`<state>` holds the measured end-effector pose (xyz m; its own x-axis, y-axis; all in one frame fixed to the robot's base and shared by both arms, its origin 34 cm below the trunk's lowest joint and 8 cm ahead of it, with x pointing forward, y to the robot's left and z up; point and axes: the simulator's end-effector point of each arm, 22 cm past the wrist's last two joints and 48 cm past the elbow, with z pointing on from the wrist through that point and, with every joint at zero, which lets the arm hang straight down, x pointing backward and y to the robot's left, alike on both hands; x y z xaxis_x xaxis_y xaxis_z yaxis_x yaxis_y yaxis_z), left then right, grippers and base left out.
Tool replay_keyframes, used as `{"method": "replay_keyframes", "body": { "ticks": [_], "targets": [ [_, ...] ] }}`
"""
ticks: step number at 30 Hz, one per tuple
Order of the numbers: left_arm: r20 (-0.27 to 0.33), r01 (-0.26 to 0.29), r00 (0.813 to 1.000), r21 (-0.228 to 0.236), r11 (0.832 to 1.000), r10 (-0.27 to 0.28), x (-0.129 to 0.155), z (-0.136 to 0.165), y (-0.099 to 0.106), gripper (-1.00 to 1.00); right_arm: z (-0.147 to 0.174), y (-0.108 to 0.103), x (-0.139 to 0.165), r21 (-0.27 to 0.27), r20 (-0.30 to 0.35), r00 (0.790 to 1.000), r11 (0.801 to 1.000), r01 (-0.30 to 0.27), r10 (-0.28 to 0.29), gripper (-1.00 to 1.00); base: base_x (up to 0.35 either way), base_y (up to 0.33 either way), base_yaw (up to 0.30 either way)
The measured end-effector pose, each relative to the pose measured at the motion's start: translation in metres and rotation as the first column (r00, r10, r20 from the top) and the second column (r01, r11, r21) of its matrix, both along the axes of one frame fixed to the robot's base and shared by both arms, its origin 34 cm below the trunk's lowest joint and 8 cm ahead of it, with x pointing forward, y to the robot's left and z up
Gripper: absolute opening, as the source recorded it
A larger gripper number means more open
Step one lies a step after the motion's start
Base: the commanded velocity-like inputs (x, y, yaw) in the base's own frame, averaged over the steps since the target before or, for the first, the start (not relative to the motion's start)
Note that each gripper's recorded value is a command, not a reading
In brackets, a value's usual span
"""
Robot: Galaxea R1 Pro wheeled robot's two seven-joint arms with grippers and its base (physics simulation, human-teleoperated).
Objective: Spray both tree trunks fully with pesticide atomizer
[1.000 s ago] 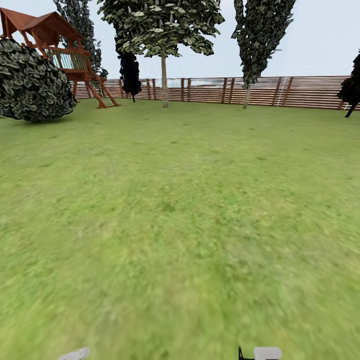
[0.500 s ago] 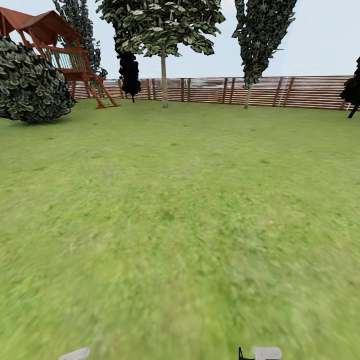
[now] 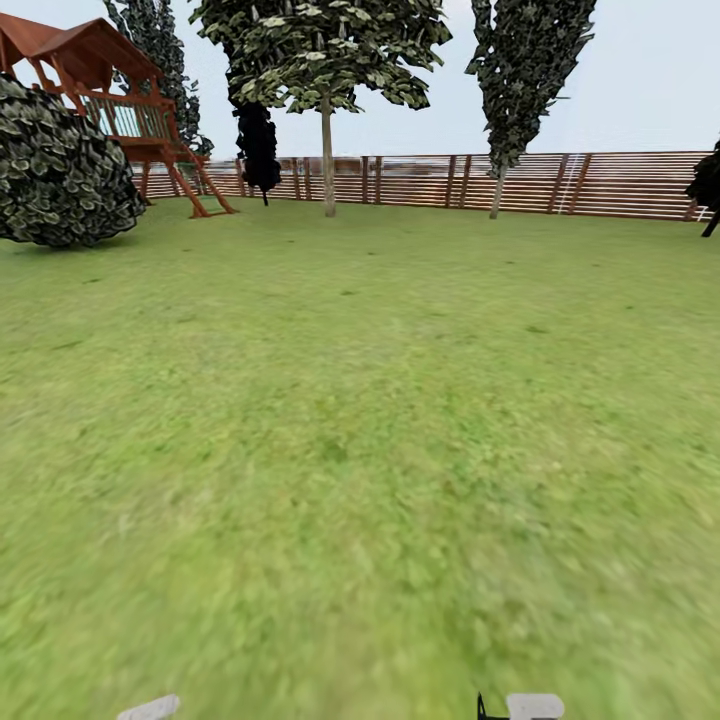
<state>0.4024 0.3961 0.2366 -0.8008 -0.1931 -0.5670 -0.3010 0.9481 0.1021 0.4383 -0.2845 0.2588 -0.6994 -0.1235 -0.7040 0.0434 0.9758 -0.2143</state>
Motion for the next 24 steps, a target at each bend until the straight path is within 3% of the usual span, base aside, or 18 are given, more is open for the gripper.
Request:
{"method": "replay_keyframes", "body": {
  "ticks": [24],
  "targets": [
    [-0.001,0.000,1.000,0.000,1.000,0.000,-0.0002,-0.0001,0.0000,-1.00,0.0000,0.0000,0.0000,0.000,0.000,1.000,1.000,0.000,0.000,1.00,0.339,0.000,0.000]
  ]
}}
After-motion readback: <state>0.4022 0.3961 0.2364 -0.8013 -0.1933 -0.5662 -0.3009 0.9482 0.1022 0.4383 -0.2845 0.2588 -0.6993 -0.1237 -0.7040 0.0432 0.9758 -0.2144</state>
